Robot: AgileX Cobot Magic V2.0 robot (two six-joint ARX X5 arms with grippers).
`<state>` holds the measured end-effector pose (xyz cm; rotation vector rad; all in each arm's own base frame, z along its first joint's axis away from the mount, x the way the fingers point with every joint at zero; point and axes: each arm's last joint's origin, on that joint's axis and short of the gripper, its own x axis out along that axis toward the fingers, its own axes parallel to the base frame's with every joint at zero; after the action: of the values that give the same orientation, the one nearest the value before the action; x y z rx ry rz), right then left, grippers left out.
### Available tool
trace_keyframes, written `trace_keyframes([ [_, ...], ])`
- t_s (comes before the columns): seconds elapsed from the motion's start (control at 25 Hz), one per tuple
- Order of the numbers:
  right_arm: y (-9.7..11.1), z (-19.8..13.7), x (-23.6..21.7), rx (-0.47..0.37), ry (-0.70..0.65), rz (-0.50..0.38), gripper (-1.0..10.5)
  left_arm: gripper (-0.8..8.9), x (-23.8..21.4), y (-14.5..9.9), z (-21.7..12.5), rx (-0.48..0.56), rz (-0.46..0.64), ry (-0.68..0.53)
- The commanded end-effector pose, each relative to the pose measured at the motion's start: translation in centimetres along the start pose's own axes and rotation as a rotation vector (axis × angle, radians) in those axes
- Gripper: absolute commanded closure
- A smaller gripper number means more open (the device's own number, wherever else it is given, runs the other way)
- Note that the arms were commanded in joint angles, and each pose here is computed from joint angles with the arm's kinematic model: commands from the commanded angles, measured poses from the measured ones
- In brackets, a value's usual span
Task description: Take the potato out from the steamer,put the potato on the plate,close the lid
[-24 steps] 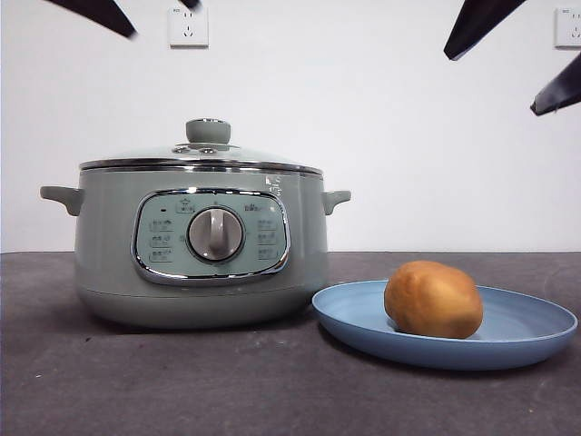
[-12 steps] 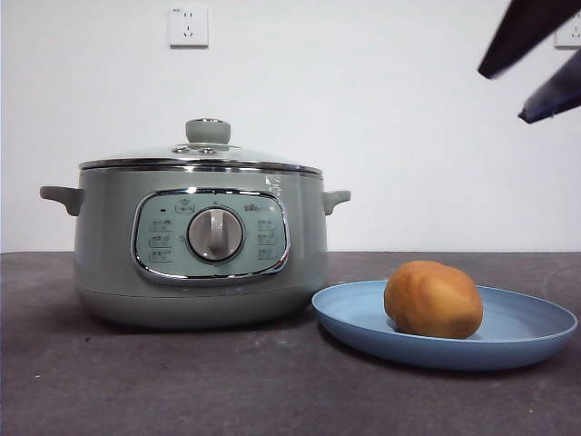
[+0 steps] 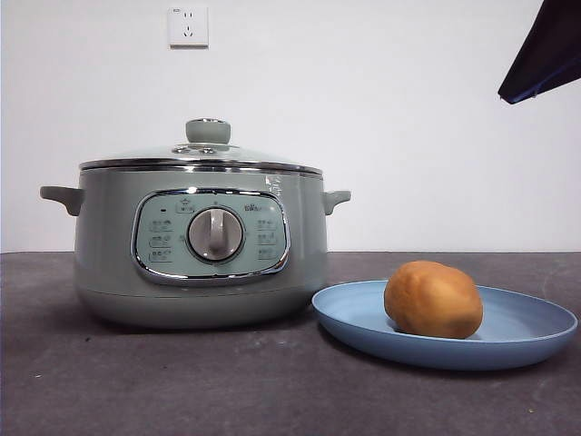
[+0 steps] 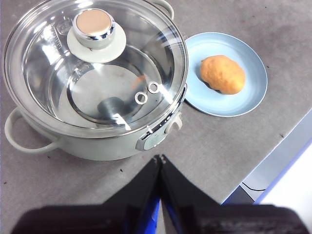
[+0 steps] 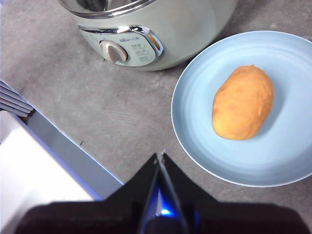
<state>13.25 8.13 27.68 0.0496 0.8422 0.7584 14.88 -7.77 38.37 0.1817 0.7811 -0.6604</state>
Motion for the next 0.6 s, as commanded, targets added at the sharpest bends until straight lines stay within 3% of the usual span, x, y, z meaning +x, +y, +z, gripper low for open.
trace_keyframes([
  [0.04,0.0,-0.1,0.1,0.004,-0.001,-0.001,9.5,8.17,-0.1,0.0,0.1,0.006,-0.001,-0.011],
  [0.16,0.0,-0.1,0.1,0.004,-0.001,-0.001,9.5,8.17,-0.3,0.2,0.5,0.028,0.022,-0.056],
  [0.36,0.0,-0.1,0.1,0.004,-0.002,-0.002,9.5,8.17,-5.6,1.9,1.6,0.083,0.262,-0.486],
  [0.6,0.0,-0.1,0.1,0.003,-0.002,-0.001,9.5,8.17,-9.0,2.4,-1.4,0.086,0.519,-0.765],
])
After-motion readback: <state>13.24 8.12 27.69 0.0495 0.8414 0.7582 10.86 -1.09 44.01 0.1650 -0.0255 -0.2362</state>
